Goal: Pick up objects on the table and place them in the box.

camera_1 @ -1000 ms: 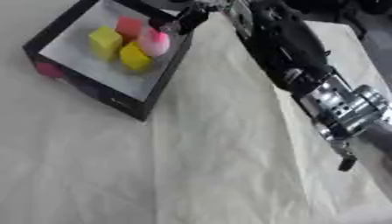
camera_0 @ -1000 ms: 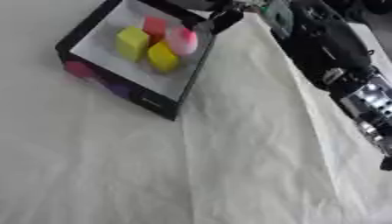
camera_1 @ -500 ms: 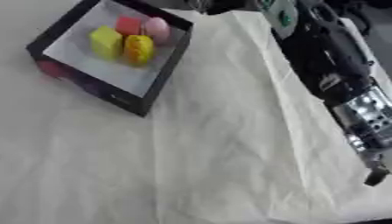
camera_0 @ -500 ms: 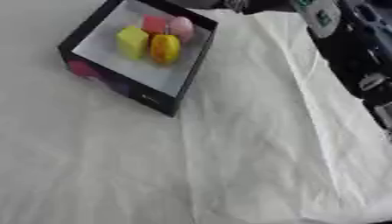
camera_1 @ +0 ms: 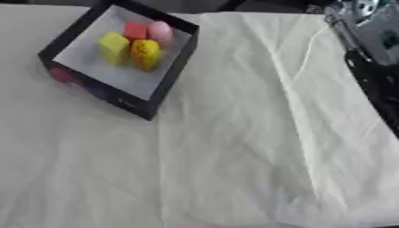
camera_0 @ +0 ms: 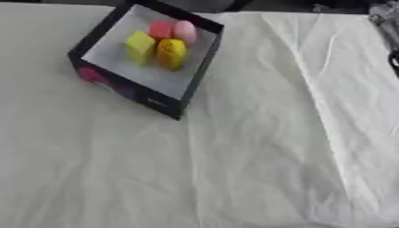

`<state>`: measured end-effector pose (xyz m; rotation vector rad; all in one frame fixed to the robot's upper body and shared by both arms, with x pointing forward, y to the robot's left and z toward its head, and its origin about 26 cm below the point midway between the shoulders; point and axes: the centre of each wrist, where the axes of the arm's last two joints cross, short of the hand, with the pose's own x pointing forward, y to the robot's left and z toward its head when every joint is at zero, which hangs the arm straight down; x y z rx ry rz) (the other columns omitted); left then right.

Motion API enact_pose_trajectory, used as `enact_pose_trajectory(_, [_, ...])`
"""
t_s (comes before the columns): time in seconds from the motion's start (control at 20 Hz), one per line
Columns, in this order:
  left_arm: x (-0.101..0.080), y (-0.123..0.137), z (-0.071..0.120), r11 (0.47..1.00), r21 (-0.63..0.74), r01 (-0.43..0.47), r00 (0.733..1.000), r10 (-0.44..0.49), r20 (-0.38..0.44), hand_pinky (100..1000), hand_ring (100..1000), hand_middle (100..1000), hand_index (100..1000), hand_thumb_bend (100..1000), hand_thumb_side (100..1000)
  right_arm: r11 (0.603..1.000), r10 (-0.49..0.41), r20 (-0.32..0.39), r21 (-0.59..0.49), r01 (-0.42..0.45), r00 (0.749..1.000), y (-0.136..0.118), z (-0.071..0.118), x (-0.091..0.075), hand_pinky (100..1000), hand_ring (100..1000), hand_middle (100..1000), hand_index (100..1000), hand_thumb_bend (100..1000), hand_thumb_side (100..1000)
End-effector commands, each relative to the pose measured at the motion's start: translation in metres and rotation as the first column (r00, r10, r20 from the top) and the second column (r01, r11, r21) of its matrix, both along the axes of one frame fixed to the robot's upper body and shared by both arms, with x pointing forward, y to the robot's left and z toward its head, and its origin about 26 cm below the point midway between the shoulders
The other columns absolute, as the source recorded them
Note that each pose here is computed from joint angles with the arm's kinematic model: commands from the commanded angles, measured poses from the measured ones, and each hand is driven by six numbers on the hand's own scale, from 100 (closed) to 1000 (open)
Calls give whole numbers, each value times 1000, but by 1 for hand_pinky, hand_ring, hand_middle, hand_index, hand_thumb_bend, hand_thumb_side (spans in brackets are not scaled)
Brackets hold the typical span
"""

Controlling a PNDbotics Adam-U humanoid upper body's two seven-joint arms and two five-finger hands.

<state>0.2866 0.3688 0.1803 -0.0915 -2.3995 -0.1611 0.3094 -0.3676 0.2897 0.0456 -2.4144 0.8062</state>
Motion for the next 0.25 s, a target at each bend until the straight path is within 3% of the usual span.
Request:
enact_pose_trajectory(0.05, [0, 4, 5, 1000, 3, -19, 1000, 19, 10, 748, 661, 632, 736, 100, 573, 995, 42, -30, 89, -40, 999, -3, 7, -16, 1000, 760, 673, 829, 100, 470])
enact_pose_trajectory(0.25, [2, 4, 2, 1000, -8, -19, 1000, 19, -3, 747, 660, 631, 736, 100, 573, 986, -7, -103, 162, 24, 995, -7, -19, -24, 1000, 759, 671, 831, 100, 485])
